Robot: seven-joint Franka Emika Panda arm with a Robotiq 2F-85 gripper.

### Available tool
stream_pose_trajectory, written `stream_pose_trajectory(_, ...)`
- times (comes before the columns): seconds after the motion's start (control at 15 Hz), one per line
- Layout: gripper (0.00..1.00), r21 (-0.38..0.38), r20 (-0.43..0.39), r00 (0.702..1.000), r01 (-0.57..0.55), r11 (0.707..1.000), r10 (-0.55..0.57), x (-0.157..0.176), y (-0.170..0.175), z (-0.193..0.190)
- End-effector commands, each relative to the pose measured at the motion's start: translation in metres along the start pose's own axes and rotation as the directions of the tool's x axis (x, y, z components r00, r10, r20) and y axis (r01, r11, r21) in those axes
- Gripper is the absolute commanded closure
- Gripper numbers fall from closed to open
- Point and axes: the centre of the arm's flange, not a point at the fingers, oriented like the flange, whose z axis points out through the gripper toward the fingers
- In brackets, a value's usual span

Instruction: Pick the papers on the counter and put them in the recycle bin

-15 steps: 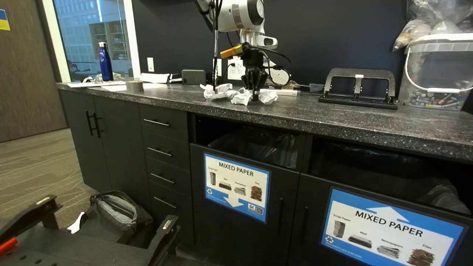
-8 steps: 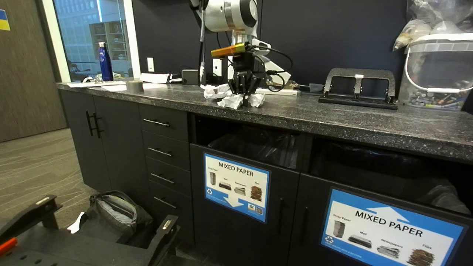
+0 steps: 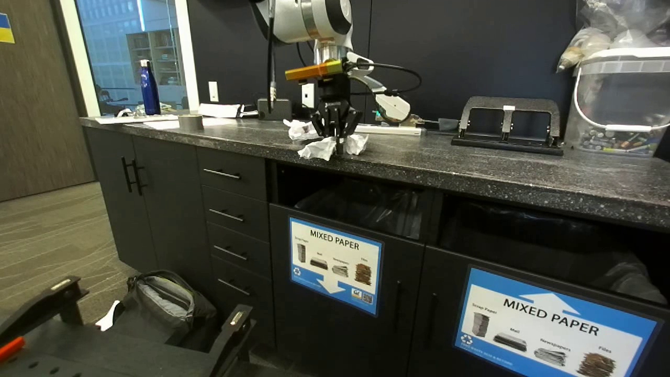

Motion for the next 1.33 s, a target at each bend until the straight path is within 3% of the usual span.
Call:
stream_pose_trajectory(0.0,0.81,0.009,-0.081,0.995,0.053,0.999,-0.052,-0.078,0.004,0.020)
stream_pose_trajectory(0.27,0.80,0.041,-0.191,0.980,0.064,0.997,-0.055,-0.103,0.004,0.028)
stream_pose_trajectory(0.67,0.81,0.042,-0.190,0.978,0.097,0.994,-0.088,-0.150,0.004,0.091)
stream_pose_trajectory(0.8,0.81,0.032,-0.226,0.967,0.128,0.991,-0.117,-0.149,0.009,0.116)
stream_pose_trajectory(1.07,0.81,-0.007,-0.347,0.907,0.253,0.967,-0.240,-0.137,0.021,0.146)
stream_pose_trajectory(1.27,0.81,-0.020,-0.296,0.911,0.295,0.955,-0.287,-0.124,0.028,0.174)
